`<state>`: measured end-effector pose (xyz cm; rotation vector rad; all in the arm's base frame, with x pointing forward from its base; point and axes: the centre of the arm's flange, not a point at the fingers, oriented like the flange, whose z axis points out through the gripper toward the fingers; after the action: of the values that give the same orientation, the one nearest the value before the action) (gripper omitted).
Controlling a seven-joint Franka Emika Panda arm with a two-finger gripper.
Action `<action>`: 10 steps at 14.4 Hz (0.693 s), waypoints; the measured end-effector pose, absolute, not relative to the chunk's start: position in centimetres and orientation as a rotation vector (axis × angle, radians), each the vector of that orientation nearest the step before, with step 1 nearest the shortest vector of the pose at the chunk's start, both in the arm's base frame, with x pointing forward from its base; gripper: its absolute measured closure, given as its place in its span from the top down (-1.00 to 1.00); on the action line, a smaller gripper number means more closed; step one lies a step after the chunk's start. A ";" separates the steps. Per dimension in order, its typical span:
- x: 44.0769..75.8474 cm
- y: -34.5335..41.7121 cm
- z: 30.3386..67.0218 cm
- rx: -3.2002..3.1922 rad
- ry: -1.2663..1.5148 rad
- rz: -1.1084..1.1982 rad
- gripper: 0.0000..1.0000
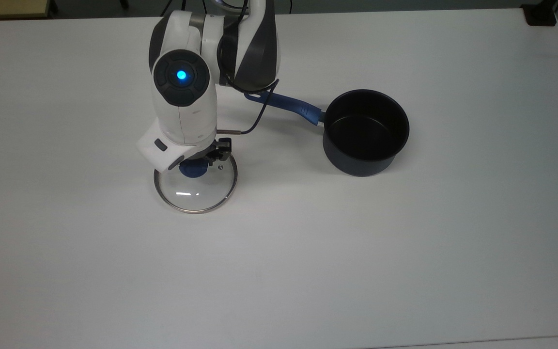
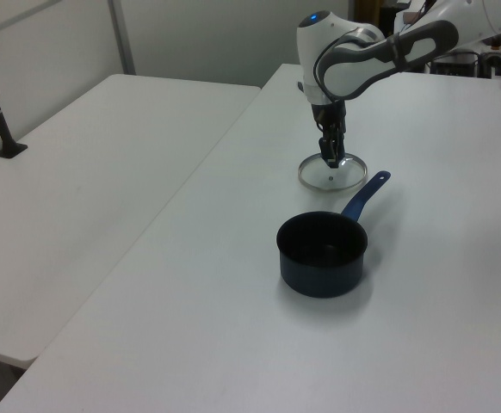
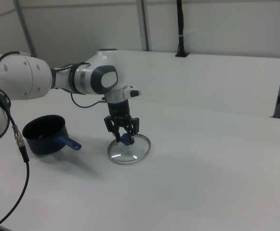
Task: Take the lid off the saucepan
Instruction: 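Carry the glass lid away from the saucepan and lower it onto the table, then open the gripper to release the lid knob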
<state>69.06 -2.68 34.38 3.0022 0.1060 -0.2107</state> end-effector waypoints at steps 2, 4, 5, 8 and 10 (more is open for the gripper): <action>69.1 -2.8 34.4 3.002 0.104 -0.210 0.22; 69.1 -2.9 34.3 3.002 0.102 -0.212 0.22; 69.1 -2.9 34.3 3.002 0.102 -0.212 0.22; 69.0 -2.9 34.2 3.002 0.101 -0.213 0.22; 69.0 -2.9 34.2 3.002 0.101 -0.214 0.23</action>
<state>69.04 -2.94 34.19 3.0021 0.1008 -0.2140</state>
